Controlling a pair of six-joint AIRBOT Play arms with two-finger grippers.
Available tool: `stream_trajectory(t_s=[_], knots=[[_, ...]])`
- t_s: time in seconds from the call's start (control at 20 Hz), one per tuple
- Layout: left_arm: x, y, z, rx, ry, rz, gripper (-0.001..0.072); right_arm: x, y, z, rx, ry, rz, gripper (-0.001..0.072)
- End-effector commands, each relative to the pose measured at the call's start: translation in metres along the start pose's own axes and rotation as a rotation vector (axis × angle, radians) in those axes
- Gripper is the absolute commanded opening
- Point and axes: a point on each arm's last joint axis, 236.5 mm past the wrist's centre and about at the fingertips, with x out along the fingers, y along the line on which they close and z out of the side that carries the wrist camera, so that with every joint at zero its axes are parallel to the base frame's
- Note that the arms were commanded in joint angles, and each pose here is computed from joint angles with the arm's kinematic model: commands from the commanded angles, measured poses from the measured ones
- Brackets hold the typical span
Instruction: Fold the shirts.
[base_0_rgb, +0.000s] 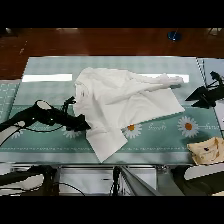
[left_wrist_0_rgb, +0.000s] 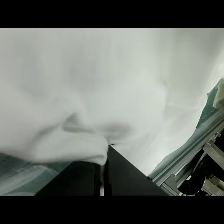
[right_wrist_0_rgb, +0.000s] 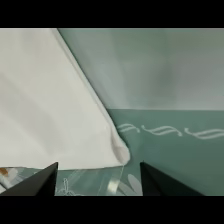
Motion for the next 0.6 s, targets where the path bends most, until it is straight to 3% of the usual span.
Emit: stream_trajectory(t_s=[0.0, 0.35, 0.5, 0.55], knots=[[0.0, 0.002, -0.003, 0.006, 0.011, 0.009, 0.0027, 0.016, 0.003, -0.006, 0.025, 0.045, 0.063, 0.0595], [-0.002, -0.002, -0.006, 0.014, 0.02, 0.0, 0.0027, 0.058, 0.017, -0.019, 0.053, 0.182, 0.015, 0.0571], [-0.004, -0.003, -0.005, 0.019, 0.015, 0.0, 0.0027, 0.08, 0.033, -0.024, -0.005, 0.237, -0.012, 0.0398], [-0.004, -0.004, -0.005, 0.021, 0.012, -0.001, 0.0027, 0.085, 0.037, -0.022, -0.025, 0.232, -0.025, 0.0245]])
